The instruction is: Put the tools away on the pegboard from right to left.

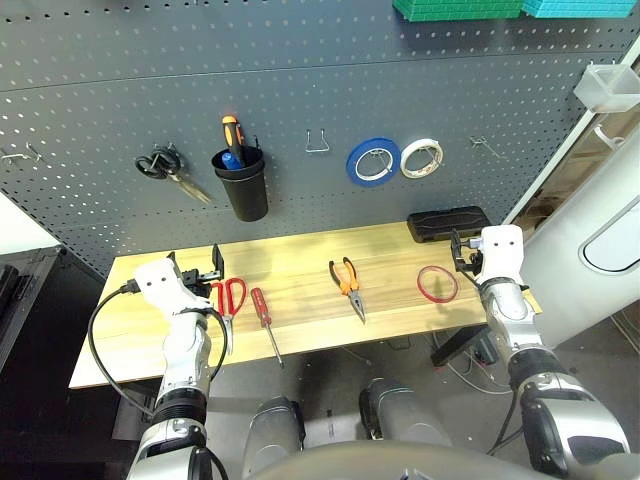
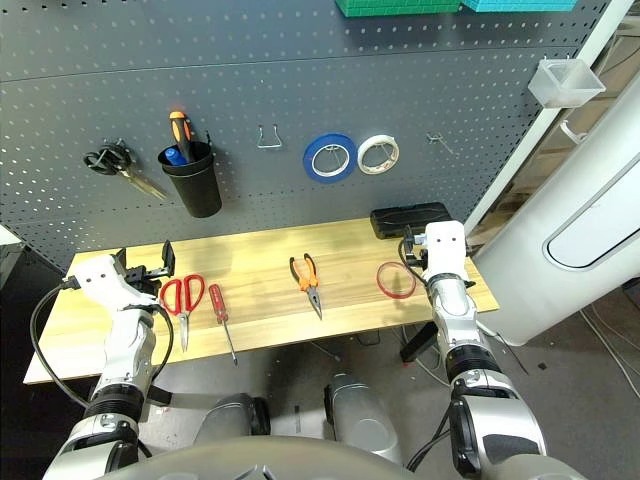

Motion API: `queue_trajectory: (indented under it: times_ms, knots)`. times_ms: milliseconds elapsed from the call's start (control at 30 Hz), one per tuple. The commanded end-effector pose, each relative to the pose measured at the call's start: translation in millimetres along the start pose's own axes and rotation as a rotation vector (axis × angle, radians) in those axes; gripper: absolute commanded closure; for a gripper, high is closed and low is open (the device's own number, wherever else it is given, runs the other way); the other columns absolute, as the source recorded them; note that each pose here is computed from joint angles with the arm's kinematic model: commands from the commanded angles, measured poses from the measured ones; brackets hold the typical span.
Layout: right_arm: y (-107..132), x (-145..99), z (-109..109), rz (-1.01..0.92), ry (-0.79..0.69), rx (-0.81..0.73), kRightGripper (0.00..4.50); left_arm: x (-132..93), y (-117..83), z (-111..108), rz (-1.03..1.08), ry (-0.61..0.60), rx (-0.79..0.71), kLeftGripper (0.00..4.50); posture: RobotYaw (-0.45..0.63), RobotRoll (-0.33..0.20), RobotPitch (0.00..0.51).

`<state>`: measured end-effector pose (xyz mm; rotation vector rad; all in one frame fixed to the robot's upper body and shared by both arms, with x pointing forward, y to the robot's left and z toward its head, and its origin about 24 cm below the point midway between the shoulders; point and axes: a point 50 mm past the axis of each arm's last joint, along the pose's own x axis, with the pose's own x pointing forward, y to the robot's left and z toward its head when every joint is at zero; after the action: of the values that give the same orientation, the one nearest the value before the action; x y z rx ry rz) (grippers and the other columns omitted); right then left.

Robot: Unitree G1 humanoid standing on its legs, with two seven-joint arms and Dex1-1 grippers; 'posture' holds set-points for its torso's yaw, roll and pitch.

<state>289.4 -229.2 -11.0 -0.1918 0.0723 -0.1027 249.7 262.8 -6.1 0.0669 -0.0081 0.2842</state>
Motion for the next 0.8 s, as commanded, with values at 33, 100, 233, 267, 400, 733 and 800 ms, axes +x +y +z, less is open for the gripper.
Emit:
queue_trajectory:
  times_ms: [33, 100, 233, 267, 400, 733, 800]
  knots:
    - [0, 2, 4, 0.000, -0.018, 0.005, 0.00, 1, -1, 2, -0.013, -0.004, 0.005, 0.03, -0.06, 0.000, 0.000]
    - [1, 4, 6, 0.015, -0.026, 0.010, 0.00, 2, -1, 4, -0.014, -0.016, 0.004, 0.03, -0.06, 0.000, 0.002]
    - [5, 6, 12, 0.056, -0.035, 0.025, 0.00, 3, 0, 13, -0.078, -0.051, 0.024, 0.03, -0.05, 0.000, 0.010]
    - [5, 7, 13, 0.065, -0.019, 0.010, 0.00, 4, 0, 16, -0.109, -0.060, 0.030, 0.03, -0.05, 0.000, 0.012]
    - [1, 10, 15, 0.042, 0.123, -0.073, 0.00, 4, 3, 27, -0.264, -0.075, 0.042, 0.03, -0.07, 0.000, 0.038]
    - [13, -2, 45, 0.276, 0.374, 0.029, 0.00, -10, -9, 75, -0.736, -0.020, 0.036, 0.03, -0.14, 0.000, 0.194]
    - [15, -4, 46, 0.274, 0.426, 0.013, 0.00, -16, -13, 80, -0.807, 0.006, 0.037, 0.03, -0.14, 0.000, 0.219]
